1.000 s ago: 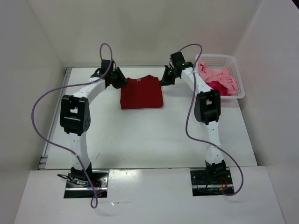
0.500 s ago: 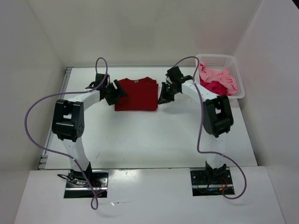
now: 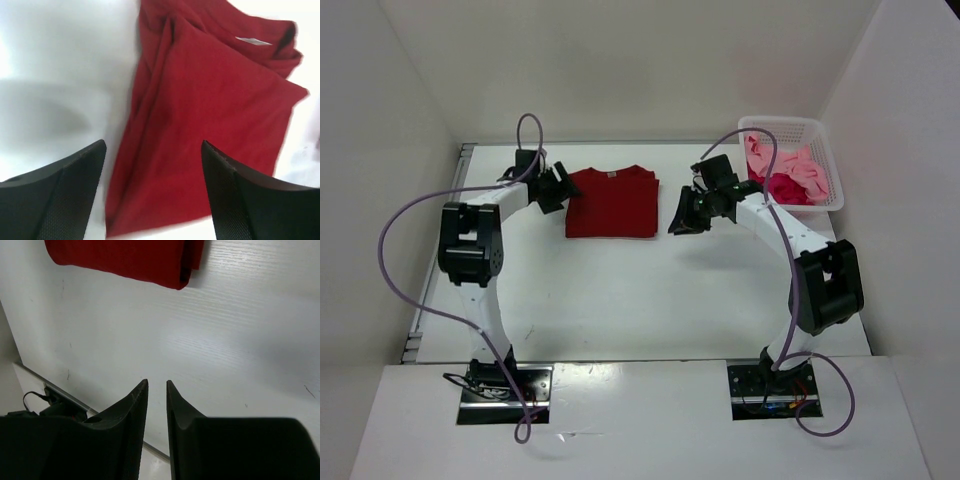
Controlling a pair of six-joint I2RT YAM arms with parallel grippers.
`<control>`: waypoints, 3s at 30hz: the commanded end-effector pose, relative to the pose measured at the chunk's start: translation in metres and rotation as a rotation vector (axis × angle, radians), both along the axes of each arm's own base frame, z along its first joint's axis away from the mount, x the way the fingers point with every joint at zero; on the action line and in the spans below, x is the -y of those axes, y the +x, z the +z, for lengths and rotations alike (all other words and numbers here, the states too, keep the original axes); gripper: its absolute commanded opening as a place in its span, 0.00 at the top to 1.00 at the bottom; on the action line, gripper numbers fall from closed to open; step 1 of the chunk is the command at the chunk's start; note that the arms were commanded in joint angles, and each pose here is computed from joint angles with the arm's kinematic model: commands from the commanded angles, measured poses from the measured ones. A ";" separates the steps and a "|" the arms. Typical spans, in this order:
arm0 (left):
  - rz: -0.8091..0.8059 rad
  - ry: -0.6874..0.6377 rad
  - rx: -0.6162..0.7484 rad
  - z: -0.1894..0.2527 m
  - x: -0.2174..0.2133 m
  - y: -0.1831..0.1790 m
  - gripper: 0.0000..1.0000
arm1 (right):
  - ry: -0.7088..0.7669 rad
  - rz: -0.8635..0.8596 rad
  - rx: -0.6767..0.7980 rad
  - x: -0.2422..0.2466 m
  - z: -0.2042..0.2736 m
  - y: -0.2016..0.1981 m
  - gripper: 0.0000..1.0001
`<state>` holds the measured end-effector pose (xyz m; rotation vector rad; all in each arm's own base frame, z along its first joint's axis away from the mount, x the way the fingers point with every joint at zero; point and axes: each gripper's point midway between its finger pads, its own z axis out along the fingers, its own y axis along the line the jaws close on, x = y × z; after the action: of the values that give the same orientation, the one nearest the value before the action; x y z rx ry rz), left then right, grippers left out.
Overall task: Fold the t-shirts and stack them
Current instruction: Fold the long partially folded tshirt into a neat square, then put the neatly folded tshirt into the corner of the board with the left arm
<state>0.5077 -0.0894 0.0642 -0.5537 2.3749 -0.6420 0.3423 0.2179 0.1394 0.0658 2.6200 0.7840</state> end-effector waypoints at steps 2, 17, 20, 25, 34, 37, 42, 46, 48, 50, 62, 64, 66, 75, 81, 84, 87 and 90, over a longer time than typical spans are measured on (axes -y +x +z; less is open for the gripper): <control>-0.121 0.005 0.001 -0.026 0.011 0.017 0.24 | 0.040 0.010 0.060 -0.001 0.016 0.004 0.73; 0.030 -0.062 0.102 0.007 -0.023 0.086 0.96 | 0.065 0.006 0.020 -0.003 0.007 -0.006 0.73; 0.122 -0.026 0.145 0.033 -0.074 0.091 0.96 | 0.058 0.012 0.015 -0.003 0.003 -0.006 0.72; 0.359 0.010 0.166 0.048 -0.188 0.080 0.94 | 0.061 0.038 0.009 -0.006 0.000 -0.005 0.72; 0.606 -0.051 0.151 0.043 -0.264 0.034 0.12 | 0.059 0.050 -0.006 -0.006 -0.004 -0.007 0.69; 0.606 -0.065 0.152 0.048 -0.254 0.015 0.00 | 0.055 0.056 -0.001 -0.005 -0.004 -0.007 0.61; 0.707 -0.006 0.143 0.059 -0.255 -0.025 0.00 | 0.066 0.048 0.010 -0.006 0.000 -0.006 0.48; 0.817 0.038 0.207 0.095 -0.258 -0.061 0.00 | 0.055 0.029 0.010 -0.005 -0.004 -0.002 0.46; 0.854 0.069 0.234 0.111 -0.261 -0.075 0.00 | 0.056 0.029 0.013 -0.007 0.000 0.002 0.46; 0.866 0.092 0.255 0.120 -0.264 -0.080 0.00 | 0.043 0.030 0.018 -0.006 0.002 0.005 0.46; 0.550 0.079 0.179 0.093 -0.166 -0.071 0.92 | 0.029 -0.034 0.077 0.004 0.021 0.013 1.00; 0.465 0.068 0.126 0.070 -0.137 -0.063 0.97 | 0.038 -0.041 0.085 0.004 0.024 0.013 1.00; 0.383 0.057 0.081 0.052 -0.110 -0.053 0.97 | 0.038 -0.041 0.085 0.005 0.024 0.011 1.00; 0.257 0.040 -0.058 -0.021 -0.079 -0.009 0.93 | 0.061 -0.101 0.098 0.020 0.034 0.009 1.00; 0.286 0.071 -0.041 -0.030 -0.089 0.023 0.90 | 0.058 -0.155 0.121 0.040 0.046 0.012 1.00; 0.315 0.091 -0.066 -0.045 -0.101 0.033 0.87 | 0.057 -0.187 0.123 0.053 0.050 0.015 1.00; 0.346 0.107 -0.065 -0.044 -0.122 0.047 0.85 | 0.050 -0.255 0.139 0.077 0.056 0.022 1.00; 0.372 0.119 -0.033 -0.034 -0.139 0.058 0.80 | 0.056 -0.348 0.189 0.111 0.074 0.039 0.99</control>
<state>0.5594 0.0214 0.0279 -0.9154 2.2592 -0.4077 0.3693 0.1349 0.1824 0.3779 2.4300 0.7430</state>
